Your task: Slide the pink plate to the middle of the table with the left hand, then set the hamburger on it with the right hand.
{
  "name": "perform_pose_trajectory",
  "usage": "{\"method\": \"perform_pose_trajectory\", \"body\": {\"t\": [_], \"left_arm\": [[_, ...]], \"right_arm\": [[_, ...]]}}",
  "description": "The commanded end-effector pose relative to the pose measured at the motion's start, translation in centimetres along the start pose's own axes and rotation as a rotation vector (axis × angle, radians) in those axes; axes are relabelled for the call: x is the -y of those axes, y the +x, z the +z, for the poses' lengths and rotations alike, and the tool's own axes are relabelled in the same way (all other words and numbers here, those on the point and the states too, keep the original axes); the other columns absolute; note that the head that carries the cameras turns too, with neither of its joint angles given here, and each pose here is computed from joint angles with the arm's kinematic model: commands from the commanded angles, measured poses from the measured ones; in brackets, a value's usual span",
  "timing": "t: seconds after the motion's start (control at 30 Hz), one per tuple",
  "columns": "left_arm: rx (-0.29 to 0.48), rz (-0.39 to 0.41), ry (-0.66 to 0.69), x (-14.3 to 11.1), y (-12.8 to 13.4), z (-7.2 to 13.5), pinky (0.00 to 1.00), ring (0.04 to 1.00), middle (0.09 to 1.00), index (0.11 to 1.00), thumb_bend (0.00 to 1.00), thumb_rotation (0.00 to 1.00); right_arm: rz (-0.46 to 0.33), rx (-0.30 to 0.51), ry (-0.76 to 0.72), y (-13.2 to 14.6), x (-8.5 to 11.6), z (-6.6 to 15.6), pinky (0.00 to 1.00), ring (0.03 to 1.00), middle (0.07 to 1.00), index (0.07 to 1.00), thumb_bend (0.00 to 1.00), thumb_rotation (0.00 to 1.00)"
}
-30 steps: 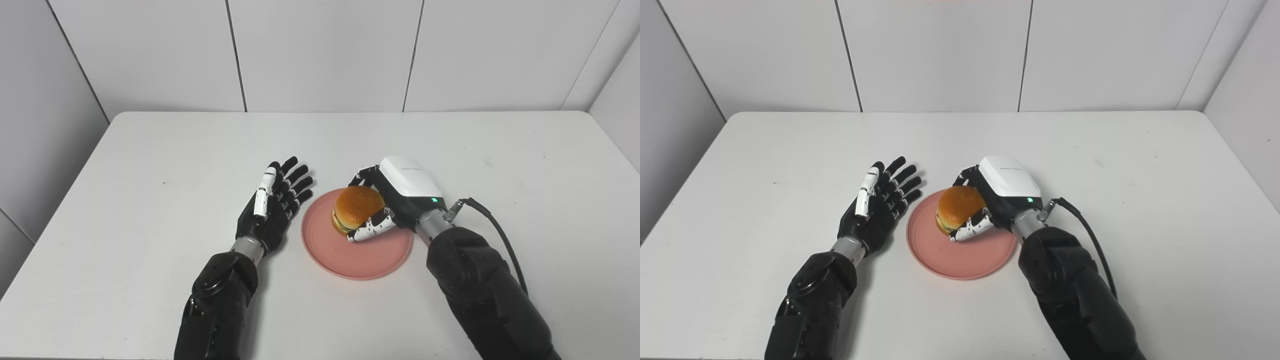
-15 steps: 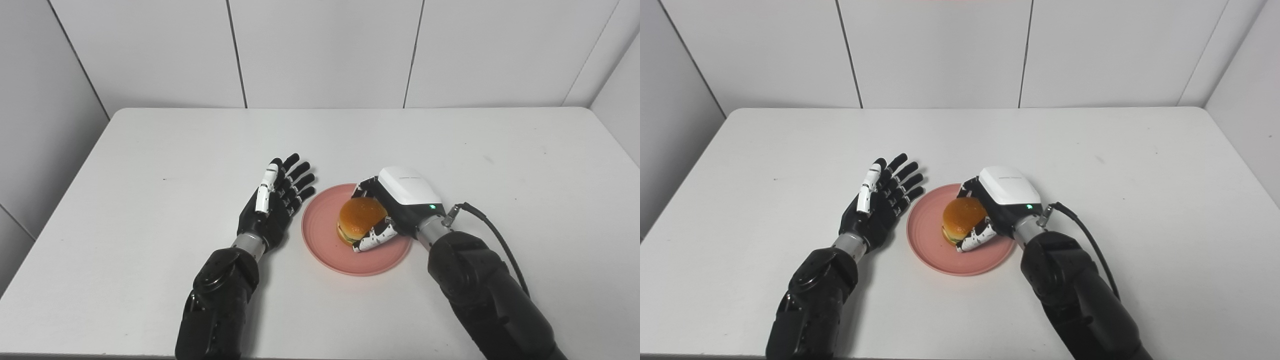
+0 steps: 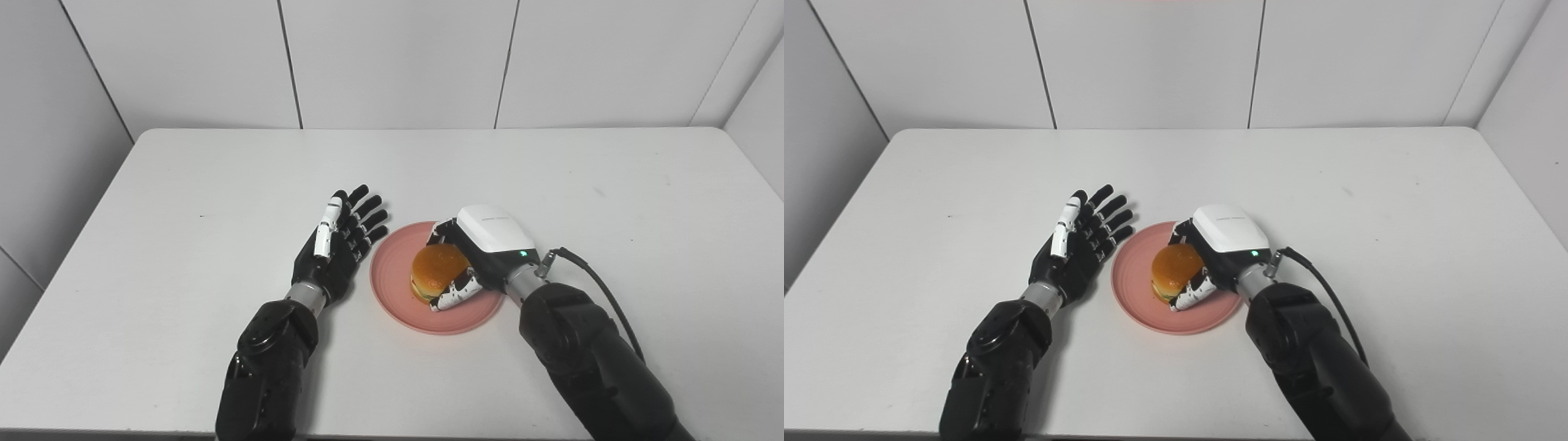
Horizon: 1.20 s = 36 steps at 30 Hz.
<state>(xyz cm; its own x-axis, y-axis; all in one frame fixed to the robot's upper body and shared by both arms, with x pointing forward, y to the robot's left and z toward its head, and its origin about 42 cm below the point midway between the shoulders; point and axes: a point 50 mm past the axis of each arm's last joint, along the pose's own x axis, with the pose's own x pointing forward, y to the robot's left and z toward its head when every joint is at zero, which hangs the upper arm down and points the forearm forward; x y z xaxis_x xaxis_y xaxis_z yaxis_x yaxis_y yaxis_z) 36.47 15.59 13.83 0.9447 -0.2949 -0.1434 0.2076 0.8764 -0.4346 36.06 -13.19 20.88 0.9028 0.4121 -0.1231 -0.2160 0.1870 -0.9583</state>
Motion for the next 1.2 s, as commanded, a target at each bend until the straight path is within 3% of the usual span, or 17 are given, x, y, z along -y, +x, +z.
{"method": "perform_pose_trajectory", "body": {"t": [0.0, 0.1, 0.17, 0.33, 0.43, 0.73, 0.93, 0.97, 1.03, 1.1, 1.17], "left_arm": [[-0.006, -0.006, 0.016, 0.6, 0.3, 0.7, 0.91, 0.893, 0.902, 0.904, 0.37, 1.0], [-0.006, -0.004, 0.02, 0.6, 0.3, 0.7, 0.91, 0.894, 0.901, 0.904, 0.37, 1.0], [-0.005, -0.005, 0.021, 0.6, 0.3, 0.7, 0.92, 0.904, 0.909, 0.907, 0.38, 1.0], [-0.003, -0.006, 0.021, 0.5, 0.4, 0.7, 0.91, 0.904, 0.912, 0.91, 0.38, 1.0], [-0.003, -0.006, 0.019, 0.5, 0.4, 0.7, 0.92, 0.903, 0.913, 0.911, 0.38, 1.0], [-0.004, -0.009, 0.018, 0.6, 0.2, 0.9, 0.92, 0.898, 0.912, 0.917, 0.38, 1.0], [0.028, -0.01, 0.025, 0.8, 0.0, 1.6, 0.9, 0.905, 0.916, 0.919, 0.37, 1.0], [0.035, -0.008, 0.03, 0.8, -0.1, 1.7, 0.91, 0.906, 0.916, 0.915, 0.37, 1.0], [0.065, 0.01, 0.048, 0.8, -0.3, 2.0, 0.91, 0.909, 0.917, 0.91, 0.37, 1.0], [0.102, 0.032, 0.09, 0.8, -0.6, 2.3, 0.91, 0.912, 0.921, 0.912, 0.36, 1.0], [0.134, 0.05, 0.134, 0.6, -1.1, 2.6, 0.92, 0.924, 0.932, 0.919, 0.37, 1.0]], "right_arm": [[-0.061, 0.036, -0.05, 0.2, 2.1, 0.5, 0.46, 0.6, 0.734, 0.808, 0.72, 0.33], [-0.065, 0.043, -0.034, 0.1, 2.3, 0.5, 0.54, 0.695, 0.818, 0.867, 0.76, 0.4], [-0.075, 0.047, -0.023, 0.1, 2.4, 0.5, 0.62, 0.795, 0.917, 0.94, 0.84, 0.52], [-0.071, 0.058, -0.006, 0.0, 2.8, 0.4, 0.78, 0.906, 0.987, 0.997, 0.93, 0.64], [-0.044, 0.059, -0.008, -0.1, 3.2, 0.4, 0.84, 0.949, 0.999, 1.0, 0.97, 0.68], [-0.021, 0.098, 0.011, -0.6, 4.4, 0.4, 0.86, 0.952, 1.0, 1.0, 1.0, 0.71], [-0.134, 0.175, 0.161, -2.0, 6.1, -0.4, 0.87, 0.948, 0.996, 1.0, 1.0, 0.77], [-0.154, 0.179, 0.183, -2.2, 6.2, -0.6, 0.79, 0.922, 0.99, 1.0, 1.0, 0.78], [-0.236, 0.188, 0.273, -3.2, 6.5, -1.0, 0.71, 0.896, 0.981, 1.0, 1.0, 0.77], [-0.335, 0.183, 0.376, -4.2, 6.6, -1.7, 0.75, 0.909, 0.981, 1.0, 0.94, 0.76], [-0.412, 0.15, 0.454, -4.8, 6.2, -2.7, 0.78, 0.908, 0.965, 1.0, 0.9, 0.8]]}}
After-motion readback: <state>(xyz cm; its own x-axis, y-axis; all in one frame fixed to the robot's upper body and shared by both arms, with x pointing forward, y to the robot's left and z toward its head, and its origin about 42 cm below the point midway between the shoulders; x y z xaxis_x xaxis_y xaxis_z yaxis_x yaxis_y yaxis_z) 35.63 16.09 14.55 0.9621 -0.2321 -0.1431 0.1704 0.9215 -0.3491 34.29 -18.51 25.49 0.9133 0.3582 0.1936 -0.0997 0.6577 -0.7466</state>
